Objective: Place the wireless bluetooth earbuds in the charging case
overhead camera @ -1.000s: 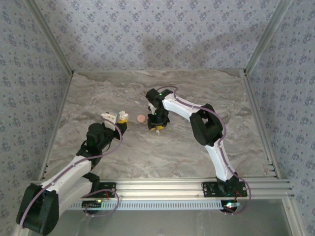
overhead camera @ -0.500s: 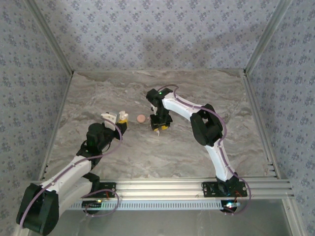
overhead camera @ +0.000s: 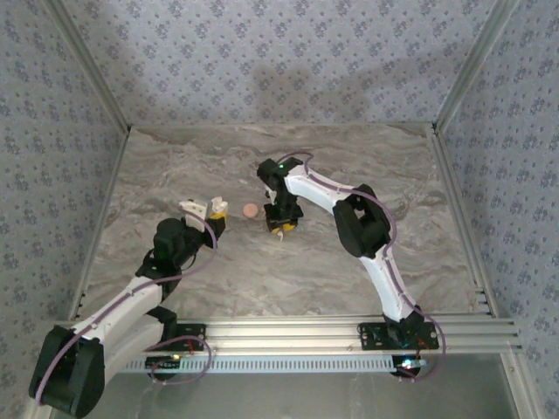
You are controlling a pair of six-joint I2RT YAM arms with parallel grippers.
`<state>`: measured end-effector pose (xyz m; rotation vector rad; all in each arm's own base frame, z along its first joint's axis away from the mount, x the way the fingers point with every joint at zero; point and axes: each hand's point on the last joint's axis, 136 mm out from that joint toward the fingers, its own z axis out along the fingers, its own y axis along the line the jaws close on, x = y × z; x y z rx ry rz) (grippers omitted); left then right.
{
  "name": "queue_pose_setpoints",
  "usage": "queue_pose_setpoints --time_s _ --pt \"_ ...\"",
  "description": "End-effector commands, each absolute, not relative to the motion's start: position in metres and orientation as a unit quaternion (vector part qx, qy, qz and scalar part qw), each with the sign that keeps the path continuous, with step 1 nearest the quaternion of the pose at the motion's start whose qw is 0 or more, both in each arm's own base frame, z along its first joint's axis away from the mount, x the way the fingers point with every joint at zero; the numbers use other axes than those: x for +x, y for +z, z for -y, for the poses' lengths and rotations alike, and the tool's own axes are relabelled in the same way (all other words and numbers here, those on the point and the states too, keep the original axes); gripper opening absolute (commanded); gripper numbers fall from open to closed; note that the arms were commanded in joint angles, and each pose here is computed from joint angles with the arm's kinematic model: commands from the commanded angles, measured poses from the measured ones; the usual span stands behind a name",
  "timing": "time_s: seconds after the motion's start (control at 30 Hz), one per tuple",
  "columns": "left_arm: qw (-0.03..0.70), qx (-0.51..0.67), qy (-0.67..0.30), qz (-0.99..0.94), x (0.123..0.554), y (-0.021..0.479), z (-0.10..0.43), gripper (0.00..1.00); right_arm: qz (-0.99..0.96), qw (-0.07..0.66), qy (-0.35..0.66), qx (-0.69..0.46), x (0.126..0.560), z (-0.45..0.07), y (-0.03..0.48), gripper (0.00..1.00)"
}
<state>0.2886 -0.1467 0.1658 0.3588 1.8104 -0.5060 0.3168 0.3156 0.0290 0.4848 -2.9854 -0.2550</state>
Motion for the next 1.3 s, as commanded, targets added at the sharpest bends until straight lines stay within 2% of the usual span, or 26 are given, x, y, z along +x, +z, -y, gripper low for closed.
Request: queue_pose_setpoints --time_s 0.0,0.37,1.03,1.27 --pt "0.593 0.158 -0.215 -0.76 0.291 0.181 0.147 0.13 0.982 0.066 -0.078 0.161 0.312 -0.317 0.026 0.35" --pt "0.592 0.159 -0.216 -0.76 0.291 0.181 0.148 0.13 0.982 0.073 -0.052 0.165 0.309 -0.31 0.02 0.29" --pt "0.59 0.157 -0.216 -0.762 0.29 0.178 0.147 0.13 0.981 0.064 -0.017 0.18 0.308 -0.308 0.016 0.33" --pt "0.589 0.157 -0.216 -0.763 0.29 0.178 0.147 0.13 0.98 0.061 -0.028 0.188 0.308 -0.316 0.013 0.3"
